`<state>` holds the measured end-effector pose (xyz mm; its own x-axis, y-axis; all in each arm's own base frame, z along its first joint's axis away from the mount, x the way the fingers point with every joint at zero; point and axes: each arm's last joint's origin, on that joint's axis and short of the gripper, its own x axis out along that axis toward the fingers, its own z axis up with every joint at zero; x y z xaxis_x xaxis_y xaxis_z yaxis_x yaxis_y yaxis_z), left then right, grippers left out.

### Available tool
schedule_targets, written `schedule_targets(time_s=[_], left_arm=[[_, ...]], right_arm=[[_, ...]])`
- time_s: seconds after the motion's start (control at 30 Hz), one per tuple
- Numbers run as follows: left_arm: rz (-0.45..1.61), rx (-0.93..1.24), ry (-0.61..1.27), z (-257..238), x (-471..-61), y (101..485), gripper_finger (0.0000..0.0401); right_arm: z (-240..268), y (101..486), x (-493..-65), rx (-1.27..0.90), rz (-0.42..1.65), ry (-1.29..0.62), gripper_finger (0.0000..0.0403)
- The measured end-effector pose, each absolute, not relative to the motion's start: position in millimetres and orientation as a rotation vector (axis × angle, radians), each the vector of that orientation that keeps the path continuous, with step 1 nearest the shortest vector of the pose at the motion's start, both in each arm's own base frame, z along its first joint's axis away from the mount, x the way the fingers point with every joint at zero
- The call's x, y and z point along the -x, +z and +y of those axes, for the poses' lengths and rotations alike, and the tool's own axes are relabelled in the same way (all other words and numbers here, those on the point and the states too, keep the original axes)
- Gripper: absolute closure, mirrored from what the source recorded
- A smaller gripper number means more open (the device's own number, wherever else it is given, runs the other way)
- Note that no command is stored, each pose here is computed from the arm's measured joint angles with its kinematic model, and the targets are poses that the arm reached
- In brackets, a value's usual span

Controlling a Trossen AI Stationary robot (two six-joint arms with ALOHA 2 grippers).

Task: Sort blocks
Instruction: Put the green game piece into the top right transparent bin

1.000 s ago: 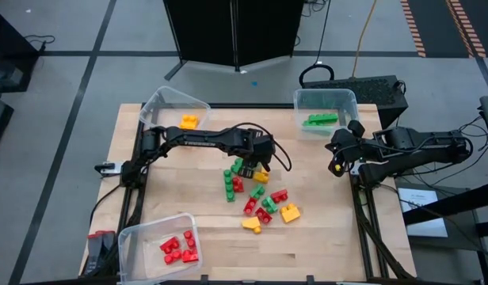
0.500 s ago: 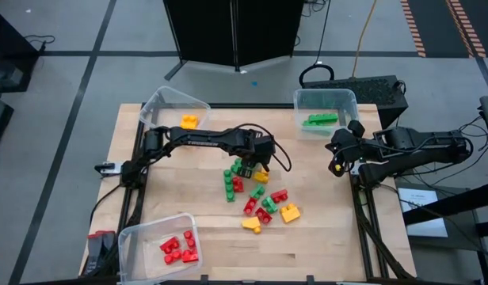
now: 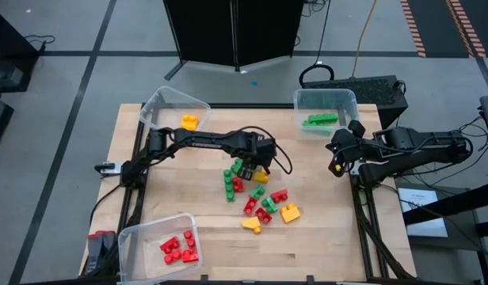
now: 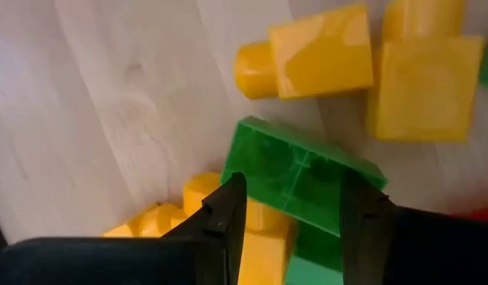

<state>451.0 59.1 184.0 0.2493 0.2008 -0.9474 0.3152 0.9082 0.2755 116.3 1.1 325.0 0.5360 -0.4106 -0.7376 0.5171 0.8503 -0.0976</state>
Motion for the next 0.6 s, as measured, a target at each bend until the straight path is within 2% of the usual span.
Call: schedule_targets(time_s=[0.13, 0.37, 0.6], left_arm=[[1.325, -0.461, -0.088, 58.9, -451.4, 184.1, 0.0319], [1.326, -0.458, -0.092, 58.6, -451.2, 184.0, 0.0391], [1.319, -0.439, -0.12, 56.8, -451.8, 182.8, 0.04]], right_arm=[[1.1, 324.9, -116.2, -0.137, 0.84, -0.554, 0.0397], [1.1, 324.9, -116.2, -0.137, 0.84, -0.554, 0.0397], [1.1, 324.9, -116.2, -0.137, 0.84, -0.554, 0.0397]])
